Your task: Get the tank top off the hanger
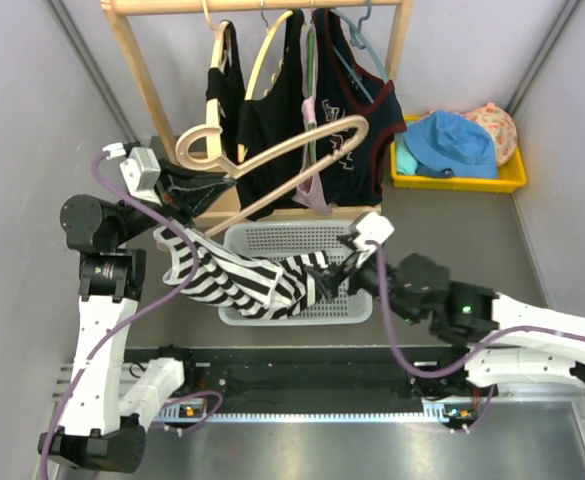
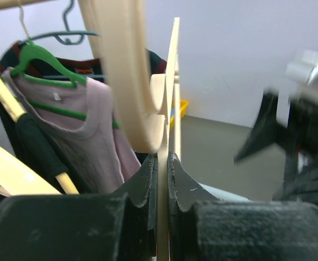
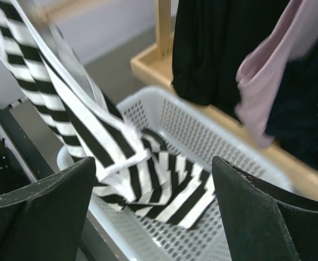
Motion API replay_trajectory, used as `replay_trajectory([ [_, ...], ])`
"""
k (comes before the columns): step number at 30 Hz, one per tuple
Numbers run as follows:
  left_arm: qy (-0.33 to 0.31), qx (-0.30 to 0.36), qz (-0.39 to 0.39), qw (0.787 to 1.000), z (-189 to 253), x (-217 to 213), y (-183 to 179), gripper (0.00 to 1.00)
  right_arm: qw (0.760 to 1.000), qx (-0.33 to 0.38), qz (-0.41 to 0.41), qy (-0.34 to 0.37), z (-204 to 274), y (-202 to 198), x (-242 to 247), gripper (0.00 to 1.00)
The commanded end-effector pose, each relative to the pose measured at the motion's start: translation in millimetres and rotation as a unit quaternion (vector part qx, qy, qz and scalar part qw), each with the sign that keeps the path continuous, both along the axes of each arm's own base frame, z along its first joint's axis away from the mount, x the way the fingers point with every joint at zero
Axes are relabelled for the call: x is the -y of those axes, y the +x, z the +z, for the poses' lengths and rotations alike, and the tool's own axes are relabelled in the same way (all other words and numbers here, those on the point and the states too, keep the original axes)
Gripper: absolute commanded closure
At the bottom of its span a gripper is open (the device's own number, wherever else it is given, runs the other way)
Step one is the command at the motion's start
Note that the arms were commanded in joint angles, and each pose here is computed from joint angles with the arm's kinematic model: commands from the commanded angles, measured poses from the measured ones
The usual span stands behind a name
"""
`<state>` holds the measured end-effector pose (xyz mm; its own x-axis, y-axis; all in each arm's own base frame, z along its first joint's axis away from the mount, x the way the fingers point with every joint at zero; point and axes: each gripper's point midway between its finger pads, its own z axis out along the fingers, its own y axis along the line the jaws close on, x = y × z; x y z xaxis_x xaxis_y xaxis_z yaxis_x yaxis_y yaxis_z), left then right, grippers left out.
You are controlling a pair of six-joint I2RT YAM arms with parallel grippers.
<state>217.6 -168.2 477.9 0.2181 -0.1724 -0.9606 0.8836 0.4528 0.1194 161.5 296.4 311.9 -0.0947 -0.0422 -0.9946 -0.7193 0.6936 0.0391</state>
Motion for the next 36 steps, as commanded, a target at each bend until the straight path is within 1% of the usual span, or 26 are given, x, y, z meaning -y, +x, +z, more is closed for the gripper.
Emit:
replay_trajectory([
  [1,0.039,-0.002,-0.049,0.998,-19,7,-18,0.99,0.994,0.107,0.029,0.014,100,-7,28,0.14],
  [2,0.048,-0.015,-0.066,0.997,-27,11,-22,0.99,0.991,0.129,0.04,0.003,113,-9,29,0.13],
  [3,0.057,-0.009,-0.069,0.996,-30,12,-24,0.99,0.984,0.166,0.069,-0.018,136,-17,35,0.13],
  [4,0.061,-0.01,-0.075,0.995,-33,13,-26,0.98,0.98,0.18,0.08,-0.027,147,-20,37,0.12],
  [5,0.064,-0.012,-0.085,0.994,-36,16,-29,0.98,0.974,0.198,0.092,-0.056,150,-19,30,0.11],
  [6,0.067,-0.018,-0.098,0.993,-40,18,-33,0.98,0.968,0.214,0.116,-0.061,168,-27,35,0.12],
  [8,0.067,-0.028,-0.113,0.991,-43,23,-35,0.98,0.958,0.243,0.13,-0.083,179,-28,31,0.12],
  [9,0.068,-0.032,-0.119,0.99,-45,24,-35,0.98,0.953,0.254,0.143,-0.081,191,-32,26,0.12],
  [12,0.073,-0.033,-0.138,0.987,-47,28,-41,0.98,0.942,0.273,0.161,-0.106,197,-32,14,0.1],
  [14,0.075,-0.031,-0.148,0.986,-46,30,-45,0.97,0.941,0.263,0.17,-0.129,189,-26,10,0.1],
  [15,0.078,-0.029,-0.153,0.985,-46,30,-47,0.97,0.938,0.263,0.192,-0.121,195,-31,7,0.1],
  [16,0.08,-0.029,-0.161,0.983,-47,31,-51,0.97,0.936,0.243,0.211,-0.145,180,-29,-4,0.1],
  [17,0.081,-0.03,-0.166,0.982,-47,32,-53,0.97,0.936,0.236,0.22,-0.144,183,-30,-4,0.11],
  [19,0.084,-0.029,-0.172,0.981,-47,31,-57,0.96,0.929,0.214,0.257,-0.16,168,-33,-17,0.1],
  [20,0.086,-0.026,-0.173,0.981,-47,31,-59,0.97,0.925,0.204,0.277,-0.163,167,-39,-15,0.11],
  [22,0.088,-0.023,-0.175,0.98,-47,31,-60,0.97,0.923,0.189,0.285,-0.176,159,-35,-20,0.12],
  [24,0.09,-0.017,-0.177,0.98,-46,31,-63,0.97,0.921,0.189,0.291,-0.177,159,-35,-19,0.13],
  [25,0.09,-0.028,-0.181,0.979,-49,31,-65,0.97,0.922,0.188,0.29,-0.175,160,-33,-17,0.13],
  [27,0.092,-0.029,-0.187,0.978,-49,31,-67,0.97,0.923,0.177,0.3,-0.161,163,-32,-17,0.16],
  [28,0.093,-0.028,-0.191,0.977,-49,31,-69,0.97,0.926,0.172,0.296,-0.159,162,-26,-13,0.17],
  [29,0.094,-0.026,-0.195,0.976,-48,31,-71,0.97,0.924,0.165,0.309,-0.151,161,-29,-14,0.21],
  [31,0.094,-0.023,-0.196,0.976,-47,31,-73,0.97,0.927,0.154,0.309,-0.15,157,-25,-11,0.26],
  [32,0.095,-0.022,-0.197,0.976,-46,31,-74,0.97,0.927,0.143,0.314,-0.15,152,-25,-12,0.34],
  [34,0.095,-0.019,-0.199,0.975,-46,30,-77,0.98,0.928,0.134,0.313,-0.149,146,-20,-13,0.45],
  [35,0.096,-0.02,-0.201,0.975,-46,30,-78,0.98,0.929,0.122,0.313,-0.152,139,-17,-14,0.54],
  [36,0.096,-0.019,-0.202,0.975,-45,30,-79,0.98,0.929,0.117,0.315,-0.154,136,-15,-16,0.57],
])
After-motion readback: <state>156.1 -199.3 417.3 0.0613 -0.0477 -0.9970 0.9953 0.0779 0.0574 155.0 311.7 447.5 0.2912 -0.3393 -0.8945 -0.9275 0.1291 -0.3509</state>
